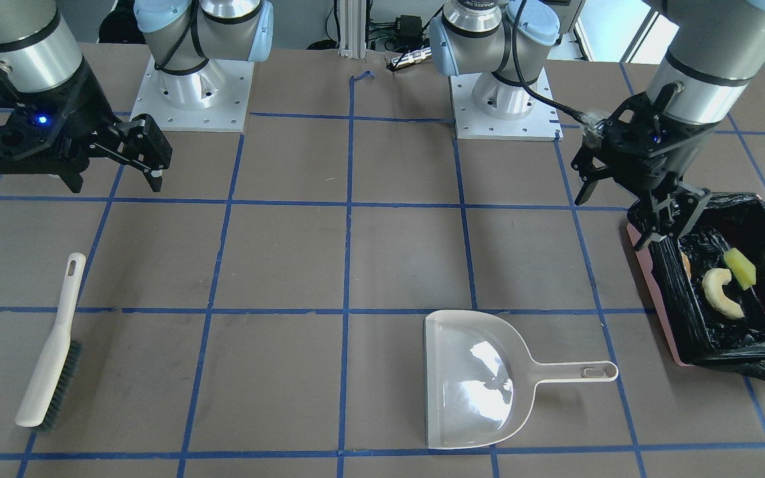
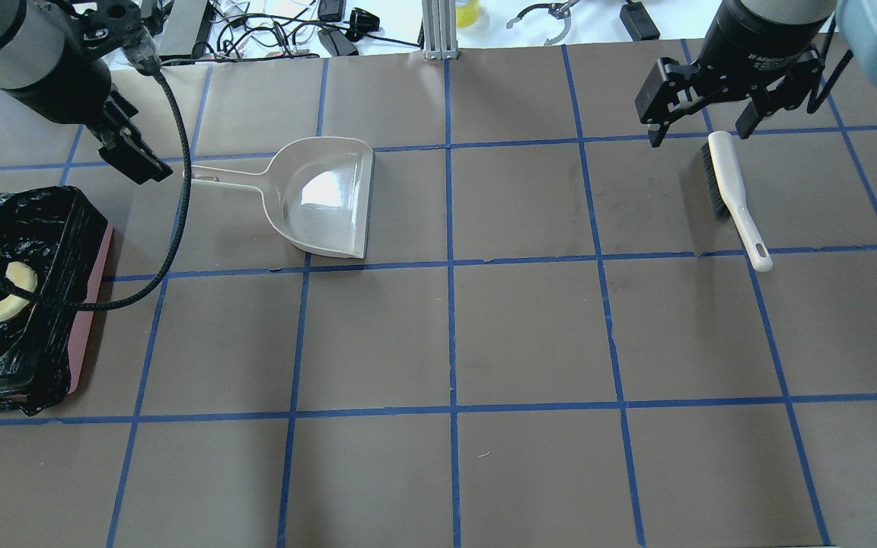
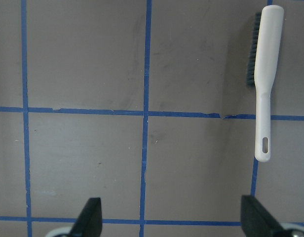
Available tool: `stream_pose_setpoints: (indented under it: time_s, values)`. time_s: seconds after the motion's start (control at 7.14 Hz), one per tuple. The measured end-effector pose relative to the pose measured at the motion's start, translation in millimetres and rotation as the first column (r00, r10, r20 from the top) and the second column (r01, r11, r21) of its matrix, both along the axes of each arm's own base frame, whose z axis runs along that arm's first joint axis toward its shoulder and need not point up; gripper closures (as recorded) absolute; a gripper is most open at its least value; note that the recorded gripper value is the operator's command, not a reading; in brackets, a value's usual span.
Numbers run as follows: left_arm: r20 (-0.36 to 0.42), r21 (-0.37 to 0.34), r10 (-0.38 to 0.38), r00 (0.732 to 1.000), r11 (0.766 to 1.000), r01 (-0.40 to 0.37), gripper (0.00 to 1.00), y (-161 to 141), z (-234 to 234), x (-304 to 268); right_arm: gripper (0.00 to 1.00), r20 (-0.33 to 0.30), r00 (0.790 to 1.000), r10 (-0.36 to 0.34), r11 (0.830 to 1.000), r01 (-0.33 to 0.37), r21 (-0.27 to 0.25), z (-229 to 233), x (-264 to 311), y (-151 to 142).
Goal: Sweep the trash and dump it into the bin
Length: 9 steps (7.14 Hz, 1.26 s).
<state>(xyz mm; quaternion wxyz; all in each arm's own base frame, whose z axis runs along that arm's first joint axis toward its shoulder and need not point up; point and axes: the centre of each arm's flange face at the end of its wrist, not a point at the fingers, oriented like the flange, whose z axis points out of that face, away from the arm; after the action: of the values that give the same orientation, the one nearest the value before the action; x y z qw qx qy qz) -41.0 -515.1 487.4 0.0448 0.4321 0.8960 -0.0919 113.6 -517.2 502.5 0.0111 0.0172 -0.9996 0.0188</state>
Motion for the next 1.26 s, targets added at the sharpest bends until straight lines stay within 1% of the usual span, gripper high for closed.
stream_pose_setpoints:
  time_s: [0.14,0.28,0.42,0.56,0.7,0.84,0.98,1.12,1.26]
  values:
    - [-0.007,0.018,0.171,0.985,0.985,-0.171,0.0,14,8,0,0.0,-0.002,1.0,-0.016,1.0,0.016,0.001,1,15,3]
    - [-0.026,0.037,0.347,0.938,0.938,-0.346,0.0,24,13,-1,0.0,-0.004,0.999,-0.038,0.999,0.038,0.003,0,28,6]
    - [-0.049,0.06,0.501,0.864,0.865,-0.498,0.0,29,15,-5,0.0,-0.004,0.999,-0.052,0.999,0.052,0.005,-2,36,6]
    - [-0.068,0.089,0.639,0.766,0.769,-0.633,0.0,32,14,-17,0.0,-0.003,0.998,-0.056,0.998,0.056,0.003,-2,39,7]
    - [-0.075,0.112,0.729,0.681,0.685,-0.72,0.0,35,12,-40,0.0,-0.002,0.999,-0.047,0.999,0.047,-0.001,1,39,7]
    - [-0.073,0.127,0.775,0.628,0.632,-0.765,0.0,39,10,-65,0.0,-0.003,1.0,-0.024,1.0,0.024,-0.009,5,37,6]
    - [-0.069,0.139,0.8,0.596,0.599,-0.789,0.0,43,9,-81,0.0,0.0,1.0,-0.01,1.0,0.01,-0.015,9,35,5]
    - [-0.067,0.146,0.812,0.58,0.583,-0.799,0.0,46,8,-89,0.0,0.004,1.0,-0.006,1.0,0.006,-0.016,10,34,3]
    - [-0.066,0.15,0.817,0.573,0.576,-0.803,0.0,46,8,-92,0.0,0.007,1.0,-0.006,1.0,0.006,-0.014,9,32,2]
